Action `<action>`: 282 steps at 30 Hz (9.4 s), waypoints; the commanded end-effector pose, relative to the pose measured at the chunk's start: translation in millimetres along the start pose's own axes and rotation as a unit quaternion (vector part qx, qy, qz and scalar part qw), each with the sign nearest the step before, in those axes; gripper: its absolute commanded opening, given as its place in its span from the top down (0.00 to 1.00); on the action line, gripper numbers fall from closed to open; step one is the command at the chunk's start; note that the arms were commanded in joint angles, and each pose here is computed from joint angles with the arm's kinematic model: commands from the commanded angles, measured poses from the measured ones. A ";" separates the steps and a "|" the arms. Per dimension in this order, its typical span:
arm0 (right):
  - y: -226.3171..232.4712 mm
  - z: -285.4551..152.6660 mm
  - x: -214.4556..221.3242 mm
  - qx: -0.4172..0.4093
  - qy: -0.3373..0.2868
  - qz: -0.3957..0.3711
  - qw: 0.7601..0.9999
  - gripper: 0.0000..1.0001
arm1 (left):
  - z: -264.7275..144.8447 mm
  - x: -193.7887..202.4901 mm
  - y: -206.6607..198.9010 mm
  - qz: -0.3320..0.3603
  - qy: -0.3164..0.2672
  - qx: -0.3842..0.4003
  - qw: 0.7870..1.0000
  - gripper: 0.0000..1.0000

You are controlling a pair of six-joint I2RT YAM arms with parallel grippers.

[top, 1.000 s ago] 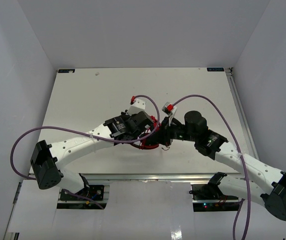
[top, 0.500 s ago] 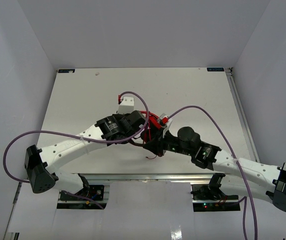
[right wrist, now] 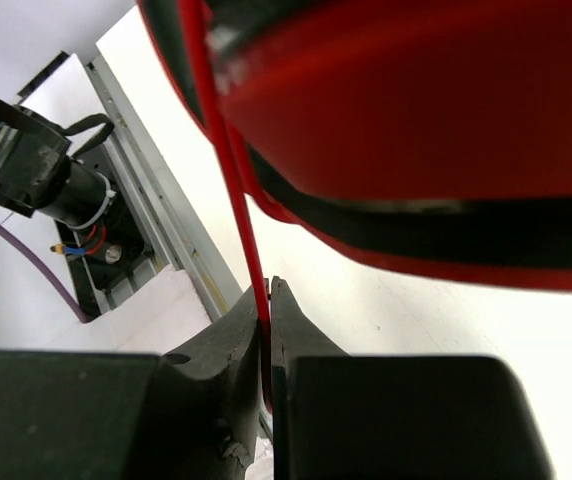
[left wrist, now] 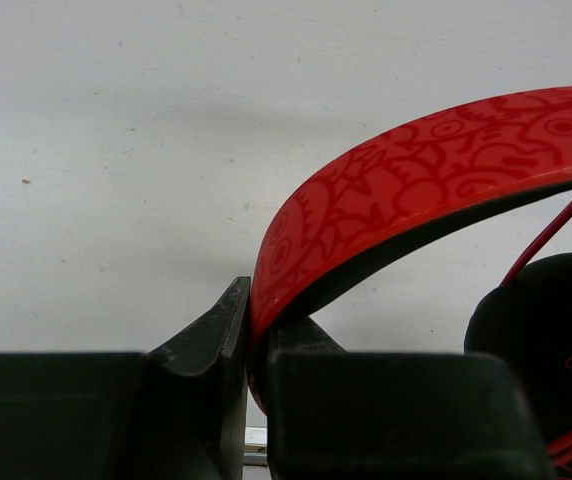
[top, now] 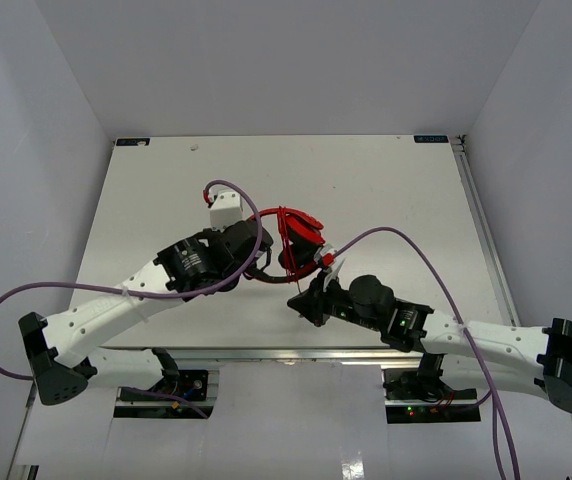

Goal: Wrap the headphones

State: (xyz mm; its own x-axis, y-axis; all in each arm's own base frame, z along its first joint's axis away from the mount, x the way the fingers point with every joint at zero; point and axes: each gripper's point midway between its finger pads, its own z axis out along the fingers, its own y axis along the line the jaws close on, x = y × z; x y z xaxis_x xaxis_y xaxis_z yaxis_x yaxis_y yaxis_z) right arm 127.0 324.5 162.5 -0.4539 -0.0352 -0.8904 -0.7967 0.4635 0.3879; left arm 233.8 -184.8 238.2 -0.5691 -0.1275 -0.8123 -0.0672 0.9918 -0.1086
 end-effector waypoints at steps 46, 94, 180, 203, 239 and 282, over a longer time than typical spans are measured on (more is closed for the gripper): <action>-15.9 7.4 -5.7 0.009 -0.125 -0.056 0.991 0.71 | -39.1 -16.2 -35.4 -0.110 0.013 0.156 0.981 1.00; -26.9 5.4 8.7 0.013 -0.129 -0.120 0.984 0.48 | -50.9 -25.1 -45.8 -0.122 0.014 0.191 0.974 1.00; -46.0 -34.2 -6.9 0.094 -0.077 -0.140 0.983 0.92 | 0.8 33.0 -81.4 0.525 0.028 0.373 0.765 1.00; -95.4 -18.7 -6.4 0.183 -0.056 -0.121 0.974 0.92 | 84.9 58.8 -87.2 0.613 -0.102 0.414 0.665 1.00; -176.2 45.0 26.8 0.231 -0.019 0.001 0.973 0.85 | 164.4 93.4 -58.4 0.684 0.036 0.365 0.631 1.00; -203.8 36.1 59.9 0.304 -0.002 0.087 0.948 0.69 | 212.7 110.4 -50.1 0.647 0.170 0.277 0.690 0.87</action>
State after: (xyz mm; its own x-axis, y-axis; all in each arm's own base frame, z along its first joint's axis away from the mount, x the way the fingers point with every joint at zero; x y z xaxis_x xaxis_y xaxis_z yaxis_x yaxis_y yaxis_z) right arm 273.8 269.1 24.4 -0.5573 0.0947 -0.8249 -0.3708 0.8605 0.3493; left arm 355.1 -271.3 53.1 0.0205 0.9247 -0.3801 0.9401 0.1115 0.3220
